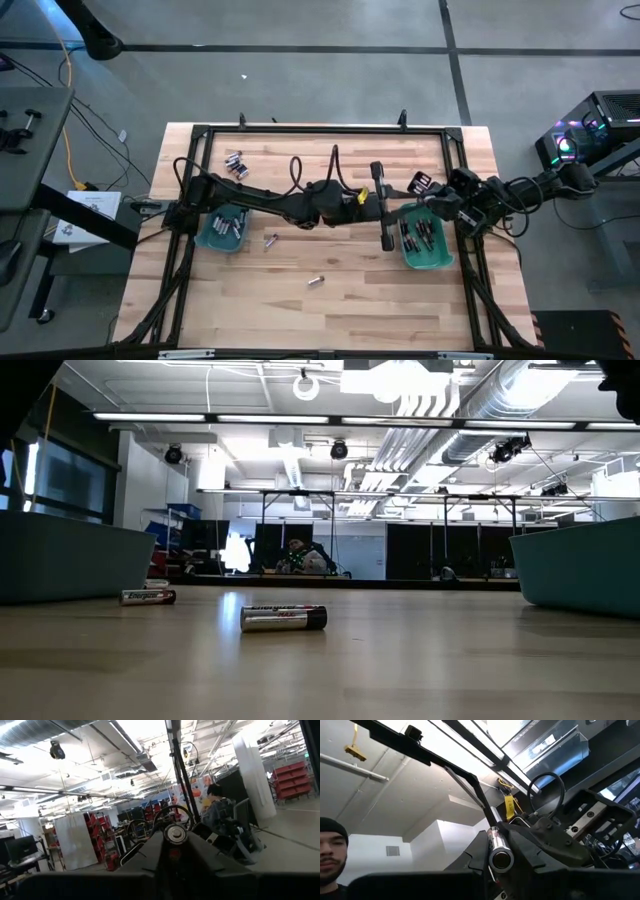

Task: Sort batteries
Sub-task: Put the silver battery into the blue bin

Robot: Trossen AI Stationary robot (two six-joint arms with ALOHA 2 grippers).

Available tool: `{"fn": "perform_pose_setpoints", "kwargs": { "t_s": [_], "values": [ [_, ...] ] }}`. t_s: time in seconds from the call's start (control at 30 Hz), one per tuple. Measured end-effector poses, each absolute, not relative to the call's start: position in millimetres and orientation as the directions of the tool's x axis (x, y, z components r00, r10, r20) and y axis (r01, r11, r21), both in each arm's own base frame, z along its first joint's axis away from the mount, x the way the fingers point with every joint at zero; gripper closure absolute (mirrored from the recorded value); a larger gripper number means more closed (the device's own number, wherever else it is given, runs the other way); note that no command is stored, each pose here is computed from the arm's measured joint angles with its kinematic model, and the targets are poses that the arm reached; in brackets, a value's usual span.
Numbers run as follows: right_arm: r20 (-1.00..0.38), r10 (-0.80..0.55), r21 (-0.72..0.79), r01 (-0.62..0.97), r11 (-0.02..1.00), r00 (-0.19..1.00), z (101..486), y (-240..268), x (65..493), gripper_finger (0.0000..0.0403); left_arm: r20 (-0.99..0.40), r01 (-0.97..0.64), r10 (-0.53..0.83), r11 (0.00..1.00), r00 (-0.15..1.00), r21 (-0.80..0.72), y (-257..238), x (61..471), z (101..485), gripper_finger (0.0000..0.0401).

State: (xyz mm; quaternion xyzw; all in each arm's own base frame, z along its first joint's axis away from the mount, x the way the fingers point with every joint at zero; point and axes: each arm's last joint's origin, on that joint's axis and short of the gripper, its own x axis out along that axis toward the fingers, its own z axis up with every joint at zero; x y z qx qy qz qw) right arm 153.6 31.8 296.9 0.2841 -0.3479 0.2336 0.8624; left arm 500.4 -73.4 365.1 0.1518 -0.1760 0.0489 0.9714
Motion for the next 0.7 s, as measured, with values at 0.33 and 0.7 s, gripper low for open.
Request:
{"fn": "perform_pose_setpoints", "kwargs": {
  "t_s": [0.33, 0.7],
  "values": [
    [0.73, 0.157, 0.384, -0.589, 0.711, 0.665, 297, 31, 154, 0.0346, 0.313, -0.12, 0.053, 0.973, 0.948, 0.198, -75, 501, 379, 0.0369],
    [0.726, 0.073, 0.408, -0.513, 0.756, 0.684, 297, 27, 153, 0.0174, -0.005, -0.072, 0.075, 0.97, 0.997, 0.232, -101, 479, 417, 0.037]
  ]
}}
